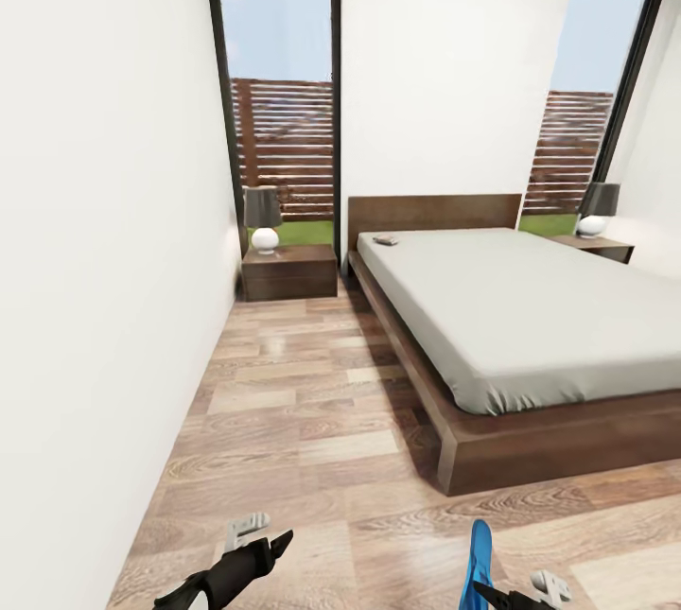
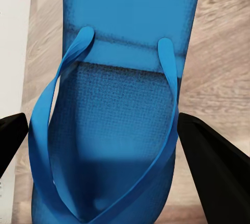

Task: In the bedroom, move the book from the bed onto either nightstand, and place the two sandals side by side next to the bed.

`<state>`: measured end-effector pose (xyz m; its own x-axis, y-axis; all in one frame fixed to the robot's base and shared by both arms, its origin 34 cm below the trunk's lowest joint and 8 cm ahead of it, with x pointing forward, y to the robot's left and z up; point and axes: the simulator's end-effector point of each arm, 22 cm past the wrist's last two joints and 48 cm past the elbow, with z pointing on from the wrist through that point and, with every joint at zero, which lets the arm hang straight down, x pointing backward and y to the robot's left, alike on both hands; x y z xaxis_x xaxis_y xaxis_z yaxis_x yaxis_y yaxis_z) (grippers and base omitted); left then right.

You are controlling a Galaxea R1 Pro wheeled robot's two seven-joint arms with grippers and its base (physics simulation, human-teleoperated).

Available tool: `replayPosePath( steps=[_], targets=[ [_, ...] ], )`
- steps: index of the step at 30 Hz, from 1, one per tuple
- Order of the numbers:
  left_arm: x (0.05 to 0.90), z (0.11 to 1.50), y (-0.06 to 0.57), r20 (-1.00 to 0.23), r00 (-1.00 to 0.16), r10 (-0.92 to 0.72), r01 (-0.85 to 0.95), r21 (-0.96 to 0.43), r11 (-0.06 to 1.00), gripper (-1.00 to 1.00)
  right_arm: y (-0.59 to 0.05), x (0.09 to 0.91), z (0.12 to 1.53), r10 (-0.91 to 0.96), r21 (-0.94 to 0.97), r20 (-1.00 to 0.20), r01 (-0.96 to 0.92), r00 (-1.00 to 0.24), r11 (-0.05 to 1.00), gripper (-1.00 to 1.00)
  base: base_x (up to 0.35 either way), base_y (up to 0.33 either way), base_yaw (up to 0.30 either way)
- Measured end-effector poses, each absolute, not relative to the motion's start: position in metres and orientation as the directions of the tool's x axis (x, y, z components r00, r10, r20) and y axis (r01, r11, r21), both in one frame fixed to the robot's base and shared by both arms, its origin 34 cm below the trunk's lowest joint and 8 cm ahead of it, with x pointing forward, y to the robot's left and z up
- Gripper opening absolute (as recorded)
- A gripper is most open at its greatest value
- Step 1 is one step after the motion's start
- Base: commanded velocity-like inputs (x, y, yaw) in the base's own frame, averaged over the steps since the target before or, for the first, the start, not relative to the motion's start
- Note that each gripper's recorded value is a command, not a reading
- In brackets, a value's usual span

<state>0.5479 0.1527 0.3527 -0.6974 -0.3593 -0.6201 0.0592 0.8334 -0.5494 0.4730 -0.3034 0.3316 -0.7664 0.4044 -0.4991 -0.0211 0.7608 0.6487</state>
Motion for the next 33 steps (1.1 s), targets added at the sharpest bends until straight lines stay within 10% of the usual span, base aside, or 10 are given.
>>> replayPosePath(
  steps=[33],
  targets=[
    [0.565,0.425,0.152,-0.619,-0.698,-0.359,0.059,-0.55,0.833,1.0,-0.304,0.491,0.404,0.404,0.646,-0.501,-0.02,-0.765,0.763,-1.0,0.0,0.0,-0.017]
  ],
)
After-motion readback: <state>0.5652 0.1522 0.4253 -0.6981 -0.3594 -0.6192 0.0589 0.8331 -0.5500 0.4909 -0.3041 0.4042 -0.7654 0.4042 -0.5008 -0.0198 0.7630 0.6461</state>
